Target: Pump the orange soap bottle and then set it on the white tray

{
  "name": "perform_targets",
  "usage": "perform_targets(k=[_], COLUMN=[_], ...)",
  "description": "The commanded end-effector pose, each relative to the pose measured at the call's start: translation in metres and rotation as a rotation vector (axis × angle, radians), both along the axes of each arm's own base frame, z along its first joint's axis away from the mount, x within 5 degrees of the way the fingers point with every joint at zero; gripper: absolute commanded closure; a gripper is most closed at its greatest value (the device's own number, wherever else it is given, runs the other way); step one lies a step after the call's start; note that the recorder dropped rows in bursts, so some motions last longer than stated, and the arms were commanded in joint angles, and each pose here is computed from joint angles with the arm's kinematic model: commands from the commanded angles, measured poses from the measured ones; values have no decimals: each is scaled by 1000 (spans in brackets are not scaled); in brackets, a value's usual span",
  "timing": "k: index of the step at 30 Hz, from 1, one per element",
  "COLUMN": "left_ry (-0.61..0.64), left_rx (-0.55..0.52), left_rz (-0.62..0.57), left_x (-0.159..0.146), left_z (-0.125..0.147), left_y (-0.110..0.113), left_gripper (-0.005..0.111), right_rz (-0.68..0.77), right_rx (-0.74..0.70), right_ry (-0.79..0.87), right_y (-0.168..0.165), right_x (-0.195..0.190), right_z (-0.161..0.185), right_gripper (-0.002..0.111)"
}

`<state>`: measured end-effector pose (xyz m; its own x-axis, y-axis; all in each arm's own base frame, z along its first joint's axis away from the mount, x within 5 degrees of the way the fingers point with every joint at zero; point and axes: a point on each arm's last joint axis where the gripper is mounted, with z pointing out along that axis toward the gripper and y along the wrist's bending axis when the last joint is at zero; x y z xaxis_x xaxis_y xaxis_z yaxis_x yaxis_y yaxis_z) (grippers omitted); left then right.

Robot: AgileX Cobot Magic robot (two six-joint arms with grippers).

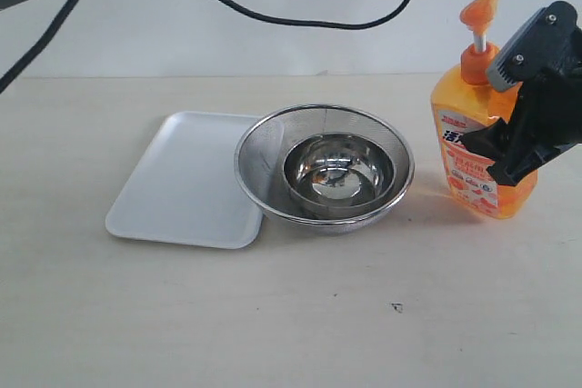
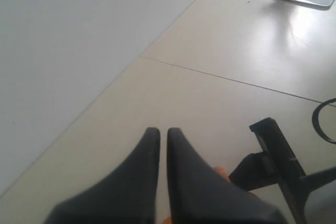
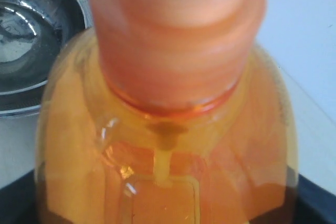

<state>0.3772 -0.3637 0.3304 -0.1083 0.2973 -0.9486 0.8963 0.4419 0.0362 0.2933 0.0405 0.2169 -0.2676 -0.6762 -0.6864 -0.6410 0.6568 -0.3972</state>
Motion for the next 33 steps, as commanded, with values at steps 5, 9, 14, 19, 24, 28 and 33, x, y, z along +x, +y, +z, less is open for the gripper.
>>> perform_targets(k=[5,9,14,19,24,28,33], left_ry=[41,35,38,63,83,113,124], left_rx=[48,39,38,32,26,13,5], left_rz=[-46,-32,-26,-16,-29,-66,-90], left_x=[-14,-12,-11,-7,-9,-13,-14], left_z=[14,15,11,3,2,2,0], left_y=[6,6,4,1,0,-2,-4], left_gripper=[102,102,102,102,102,102,102], right_rz=[-10,-8,-6,-8,-8,-8,-10], right_rx=[-34,-30,-29,-26,-26,-26,-24], right_ry=[14,16,16,17,17,17,18], right_y=[-3,-2,-2,-2,-2,-2,-2], right_x=[0,-1,-1,-1,-1,-1,-1], right_z=[-6,-6,-6,-6,-6,-6,-6], right_gripper=[108,108,108,108,108,108,108])
